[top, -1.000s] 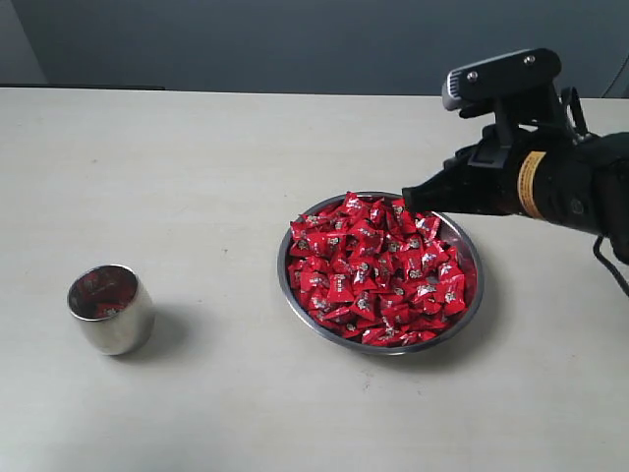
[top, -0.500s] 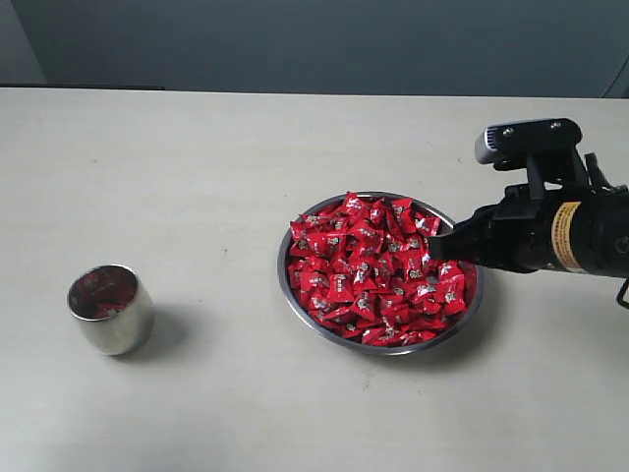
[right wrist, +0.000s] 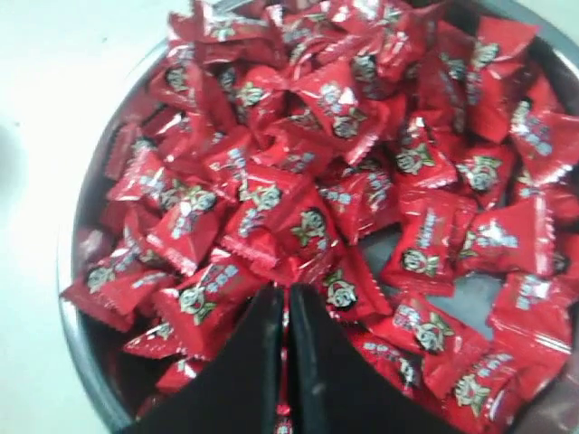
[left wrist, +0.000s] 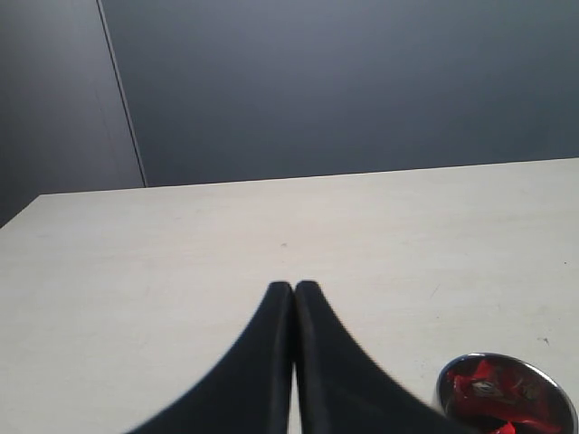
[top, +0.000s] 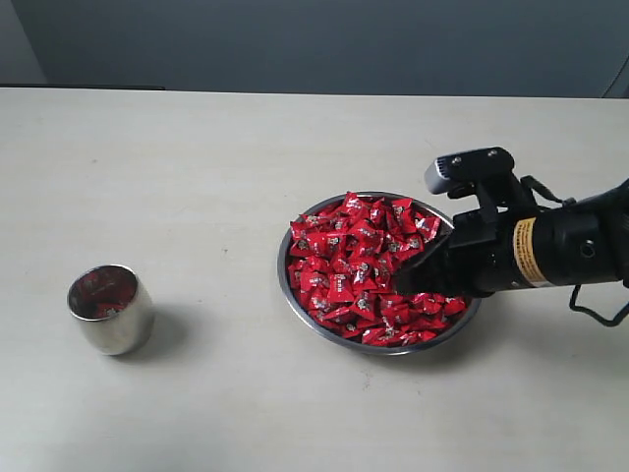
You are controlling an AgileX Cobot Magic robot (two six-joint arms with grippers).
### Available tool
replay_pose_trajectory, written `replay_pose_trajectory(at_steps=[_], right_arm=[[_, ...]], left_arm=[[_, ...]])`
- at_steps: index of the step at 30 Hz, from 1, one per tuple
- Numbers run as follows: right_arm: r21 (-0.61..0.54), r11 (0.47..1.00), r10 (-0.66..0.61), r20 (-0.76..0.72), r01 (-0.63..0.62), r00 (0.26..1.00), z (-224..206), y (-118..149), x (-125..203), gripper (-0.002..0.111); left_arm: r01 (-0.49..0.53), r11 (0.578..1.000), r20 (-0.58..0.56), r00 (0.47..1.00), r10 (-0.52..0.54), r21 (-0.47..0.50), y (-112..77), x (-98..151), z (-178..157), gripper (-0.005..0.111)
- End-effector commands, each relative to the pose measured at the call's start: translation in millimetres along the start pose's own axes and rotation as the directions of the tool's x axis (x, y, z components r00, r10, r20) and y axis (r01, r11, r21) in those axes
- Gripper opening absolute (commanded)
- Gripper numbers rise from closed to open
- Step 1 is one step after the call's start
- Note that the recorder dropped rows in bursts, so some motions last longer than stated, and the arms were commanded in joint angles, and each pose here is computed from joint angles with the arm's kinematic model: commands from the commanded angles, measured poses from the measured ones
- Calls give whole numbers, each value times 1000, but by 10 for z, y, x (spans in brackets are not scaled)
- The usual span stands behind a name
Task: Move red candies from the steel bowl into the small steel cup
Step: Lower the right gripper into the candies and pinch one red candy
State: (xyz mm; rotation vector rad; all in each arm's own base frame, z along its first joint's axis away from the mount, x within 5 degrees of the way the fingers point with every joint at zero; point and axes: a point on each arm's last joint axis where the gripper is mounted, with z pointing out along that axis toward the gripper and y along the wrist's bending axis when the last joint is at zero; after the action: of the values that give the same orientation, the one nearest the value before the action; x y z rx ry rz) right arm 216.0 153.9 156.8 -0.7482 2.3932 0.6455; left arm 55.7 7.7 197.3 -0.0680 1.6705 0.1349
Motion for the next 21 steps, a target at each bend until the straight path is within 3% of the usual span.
replay_pose_trajectory(at_steps=[1,5,10,12,17,21], right_arm=[[-78,987,-145,-54,140,988,-9,57,47,3],[-73,989,-129,-39,125,991,-42,68,20,10],[-36,988,-150,23,151,988,-154,83,-99,40],[-33,987,-154,34,155,988,-171,89,-120,40],[-63,987,-144,31,146,989,-172,115,-114,25],[-65,987,-144,31,146,989,-172,117,-114,29]], left_arm=[[0,1000,6,1000,0,-1,0,5,-1,0],[0,1000,6,1000,0,-1,0,5,-1,0],[0,1000,6,1000,0,-1,0,5,-1,0],[0,1000,6,1000,0,-1,0,5,-1,0],[0,1000,6,1000,0,-1,0,5,-1,0],[0,1000,6,1000,0,-1,0,5,-1,0]])
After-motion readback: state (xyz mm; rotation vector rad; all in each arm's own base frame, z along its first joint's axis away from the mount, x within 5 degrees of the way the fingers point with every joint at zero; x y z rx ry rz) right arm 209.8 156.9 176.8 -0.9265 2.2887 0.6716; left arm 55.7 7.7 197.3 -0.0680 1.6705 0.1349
